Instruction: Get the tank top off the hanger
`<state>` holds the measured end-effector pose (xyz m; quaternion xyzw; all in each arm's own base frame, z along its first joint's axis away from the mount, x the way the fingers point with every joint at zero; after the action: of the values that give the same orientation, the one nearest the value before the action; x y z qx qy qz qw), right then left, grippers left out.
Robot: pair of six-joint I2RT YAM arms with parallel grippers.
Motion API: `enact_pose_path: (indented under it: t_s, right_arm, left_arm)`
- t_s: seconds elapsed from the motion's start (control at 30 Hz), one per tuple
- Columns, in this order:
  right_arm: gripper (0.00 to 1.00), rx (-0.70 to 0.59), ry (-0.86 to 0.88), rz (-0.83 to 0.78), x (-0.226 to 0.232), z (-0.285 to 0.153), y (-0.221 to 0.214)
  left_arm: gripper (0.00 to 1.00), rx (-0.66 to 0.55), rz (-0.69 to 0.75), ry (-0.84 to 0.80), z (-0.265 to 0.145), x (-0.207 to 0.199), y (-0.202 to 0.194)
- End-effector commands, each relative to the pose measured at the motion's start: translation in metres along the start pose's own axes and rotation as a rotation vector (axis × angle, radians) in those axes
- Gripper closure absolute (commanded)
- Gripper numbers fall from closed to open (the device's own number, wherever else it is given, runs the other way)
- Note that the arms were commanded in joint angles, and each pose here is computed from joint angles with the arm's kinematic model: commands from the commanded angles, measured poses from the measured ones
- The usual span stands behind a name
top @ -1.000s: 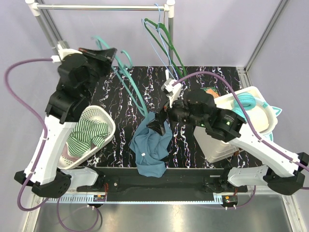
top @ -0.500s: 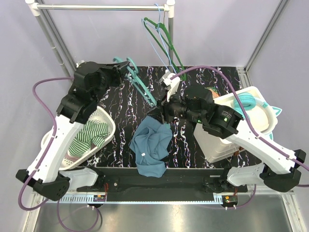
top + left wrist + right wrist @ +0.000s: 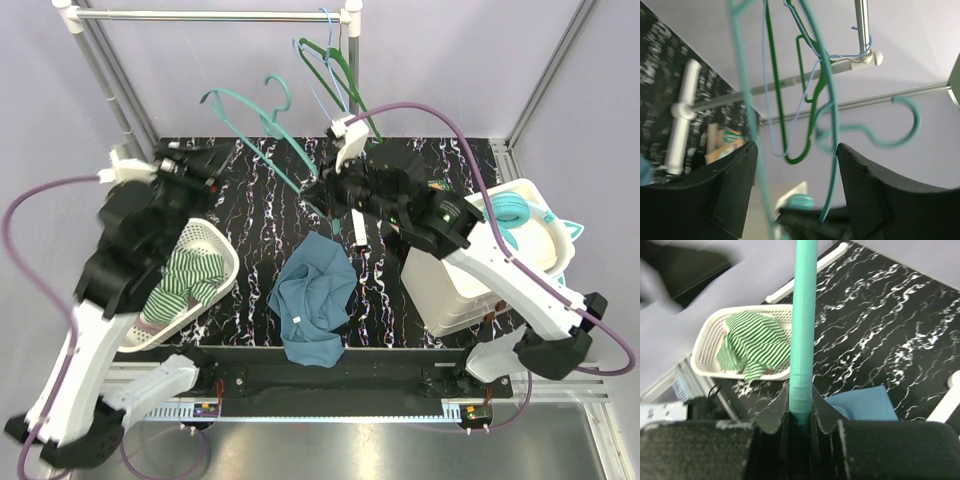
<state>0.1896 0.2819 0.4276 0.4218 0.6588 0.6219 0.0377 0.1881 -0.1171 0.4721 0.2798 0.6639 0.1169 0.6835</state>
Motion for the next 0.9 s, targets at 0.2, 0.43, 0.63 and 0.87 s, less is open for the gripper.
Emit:
enact_pose_path:
  t_s: [0.2,0.43,0.63,0.87]
  right_arm:
    - [1.0,-0.173,-0.088,0.041,-0.025,0.047,0.084]
    - [1.0,-0.231,-0.174,0.154,-0.042,0.078,0.111]
    - [1.0,-0.287,-0.212,0.232,-0.046,0.085,0.123]
    - [1.0,-0.28,-0.257,0.315,-0.054,0.091,0.119]
  left_arm:
    - [0.09,-0.017,0.303,0.167,-0.081,0.078,-0.006]
    - [0.08,0.267,0.305,0.089,-0.072,0.089,-0.045]
    - [0.07,0.406,0.403,0.032,-0.06,0.075,-0.05]
    - [0.07,0.479,0.429,0.015,-0.05,0.072,-0.056]
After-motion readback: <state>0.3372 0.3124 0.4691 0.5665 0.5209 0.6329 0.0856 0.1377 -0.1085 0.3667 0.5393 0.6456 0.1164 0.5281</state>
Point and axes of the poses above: each gripper's point midway between its finger pads, its own z axis out along the fingers, its own x axis along the line the jaws close on, y = z × x, the point moved 9 cm from there along -z, back along the fingers, and after that the axes turned 15 degrees about z, right-handed, at the moved point
